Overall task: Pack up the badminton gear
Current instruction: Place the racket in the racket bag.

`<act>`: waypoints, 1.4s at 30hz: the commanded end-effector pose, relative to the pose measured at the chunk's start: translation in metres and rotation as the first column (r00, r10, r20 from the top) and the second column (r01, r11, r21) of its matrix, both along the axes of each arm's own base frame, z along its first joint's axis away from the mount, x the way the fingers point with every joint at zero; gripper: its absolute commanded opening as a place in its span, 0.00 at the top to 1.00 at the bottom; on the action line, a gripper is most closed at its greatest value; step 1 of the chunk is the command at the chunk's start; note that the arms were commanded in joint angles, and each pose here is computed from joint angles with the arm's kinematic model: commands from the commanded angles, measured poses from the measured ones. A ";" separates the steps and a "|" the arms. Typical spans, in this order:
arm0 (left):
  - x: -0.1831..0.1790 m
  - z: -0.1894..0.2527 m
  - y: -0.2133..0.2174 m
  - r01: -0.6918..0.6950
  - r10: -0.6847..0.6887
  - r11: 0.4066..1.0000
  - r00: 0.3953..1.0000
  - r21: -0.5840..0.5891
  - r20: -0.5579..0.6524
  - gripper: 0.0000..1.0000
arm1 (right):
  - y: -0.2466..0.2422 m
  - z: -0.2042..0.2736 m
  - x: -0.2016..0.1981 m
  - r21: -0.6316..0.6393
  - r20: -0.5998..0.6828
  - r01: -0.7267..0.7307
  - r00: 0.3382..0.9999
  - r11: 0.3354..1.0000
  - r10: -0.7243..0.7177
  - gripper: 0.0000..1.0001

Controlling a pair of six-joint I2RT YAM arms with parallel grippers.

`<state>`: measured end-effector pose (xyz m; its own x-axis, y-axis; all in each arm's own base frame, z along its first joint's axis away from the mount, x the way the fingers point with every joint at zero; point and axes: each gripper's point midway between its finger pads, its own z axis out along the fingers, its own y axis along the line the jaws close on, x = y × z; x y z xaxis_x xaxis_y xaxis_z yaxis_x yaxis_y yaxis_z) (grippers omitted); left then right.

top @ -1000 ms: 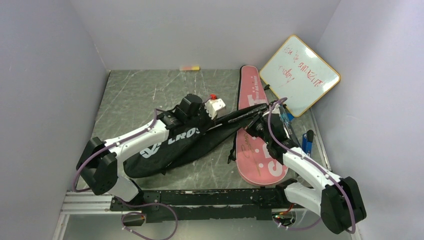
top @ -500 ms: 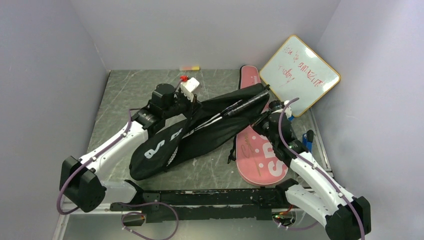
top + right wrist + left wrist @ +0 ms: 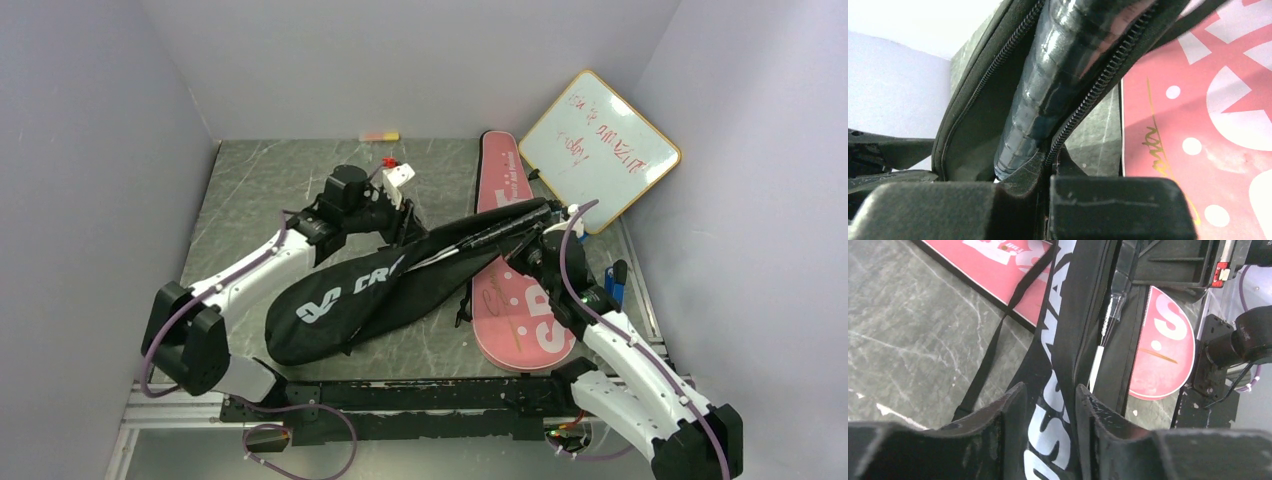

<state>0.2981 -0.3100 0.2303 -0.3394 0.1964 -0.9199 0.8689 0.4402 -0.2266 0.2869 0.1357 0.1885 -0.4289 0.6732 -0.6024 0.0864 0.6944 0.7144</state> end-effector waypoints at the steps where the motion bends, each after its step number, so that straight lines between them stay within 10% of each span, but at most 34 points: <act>1: -0.007 0.036 -0.033 0.084 -0.081 0.995 0.996 -0.058 0.047 0.44 | 0.007 0.043 0.008 0.026 0.108 -0.041 0.993 0.999 0.037 1.00; 14: -0.021 0.030 -0.122 0.119 -0.157 0.974 0.969 0.193 0.193 0.04 | 0.012 0.049 0.005 0.056 0.115 -0.062 0.992 0.996 0.056 1.00; 23: -0.001 -0.002 -0.138 0.070 -0.139 0.954 0.965 0.292 0.222 0.08 | 0.012 0.051 0.003 0.065 0.120 -0.068 0.991 0.996 0.060 1.00; 34: 0.012 -0.027 -0.102 -0.038 -0.072 0.909 0.966 0.414 0.248 0.85 | -0.013 0.047 0.003 -0.002 0.093 0.050 0.994 0.999 -0.050 1.00; 42: 0.005 -0.025 -0.076 -0.074 -0.058 0.901 0.956 0.426 0.288 0.83 | -0.035 0.011 0.010 -0.098 -0.006 0.167 0.986 0.981 -0.168 1.00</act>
<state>0.2898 -0.4262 0.1998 -0.0923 0.5277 -0.8444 0.9088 0.3912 0.1451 0.2767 0.1316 0.1777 -0.4788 0.6433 -0.5974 0.1439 0.7288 0.6695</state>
